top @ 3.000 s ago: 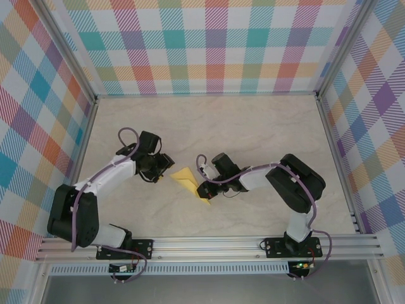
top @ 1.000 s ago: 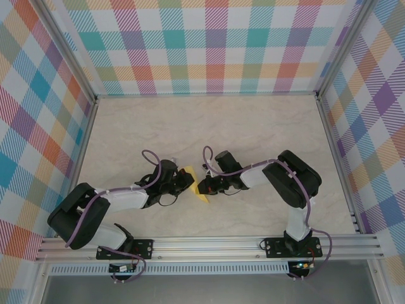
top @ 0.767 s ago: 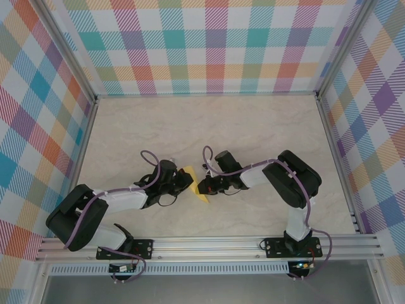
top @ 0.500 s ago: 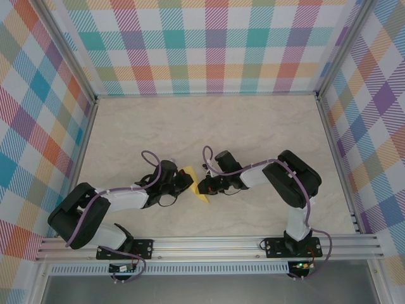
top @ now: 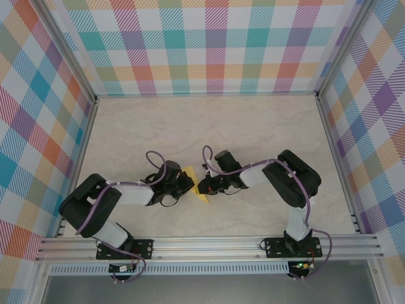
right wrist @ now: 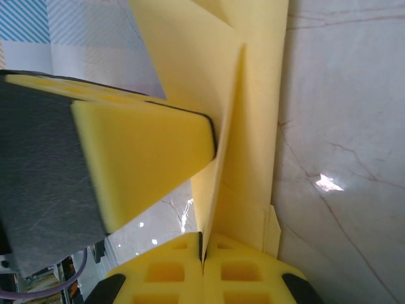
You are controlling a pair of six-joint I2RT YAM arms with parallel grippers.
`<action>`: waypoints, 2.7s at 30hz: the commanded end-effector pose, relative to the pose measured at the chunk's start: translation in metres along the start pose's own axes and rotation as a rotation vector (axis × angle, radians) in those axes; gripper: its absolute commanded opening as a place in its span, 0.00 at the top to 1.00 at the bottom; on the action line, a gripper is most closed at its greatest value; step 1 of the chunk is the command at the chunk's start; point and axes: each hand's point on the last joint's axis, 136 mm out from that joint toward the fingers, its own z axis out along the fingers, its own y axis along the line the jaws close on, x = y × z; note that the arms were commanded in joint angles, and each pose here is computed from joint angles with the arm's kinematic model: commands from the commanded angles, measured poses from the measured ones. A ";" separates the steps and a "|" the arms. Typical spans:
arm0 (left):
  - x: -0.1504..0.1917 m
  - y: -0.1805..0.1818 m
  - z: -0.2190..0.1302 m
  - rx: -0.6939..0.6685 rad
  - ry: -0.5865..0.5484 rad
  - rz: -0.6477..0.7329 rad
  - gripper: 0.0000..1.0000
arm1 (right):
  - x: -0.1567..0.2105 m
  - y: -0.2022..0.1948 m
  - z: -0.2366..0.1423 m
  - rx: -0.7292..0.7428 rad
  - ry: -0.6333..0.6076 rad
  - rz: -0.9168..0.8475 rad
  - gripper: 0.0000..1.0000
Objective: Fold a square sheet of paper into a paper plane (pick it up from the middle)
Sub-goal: Fold the wing for the fifth time at the center of the table.
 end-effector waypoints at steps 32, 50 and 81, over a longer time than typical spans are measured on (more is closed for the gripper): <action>0.012 0.029 0.004 -0.122 0.052 0.009 1.00 | 0.036 0.010 -0.026 0.095 0.145 -0.005 0.79; 0.014 0.027 0.002 -0.116 0.058 0.019 1.00 | 0.030 0.010 -0.035 0.164 0.142 -0.031 0.78; 0.012 0.036 -0.001 -0.174 0.049 -0.002 1.00 | 0.083 -0.029 -0.010 0.134 0.334 0.024 0.98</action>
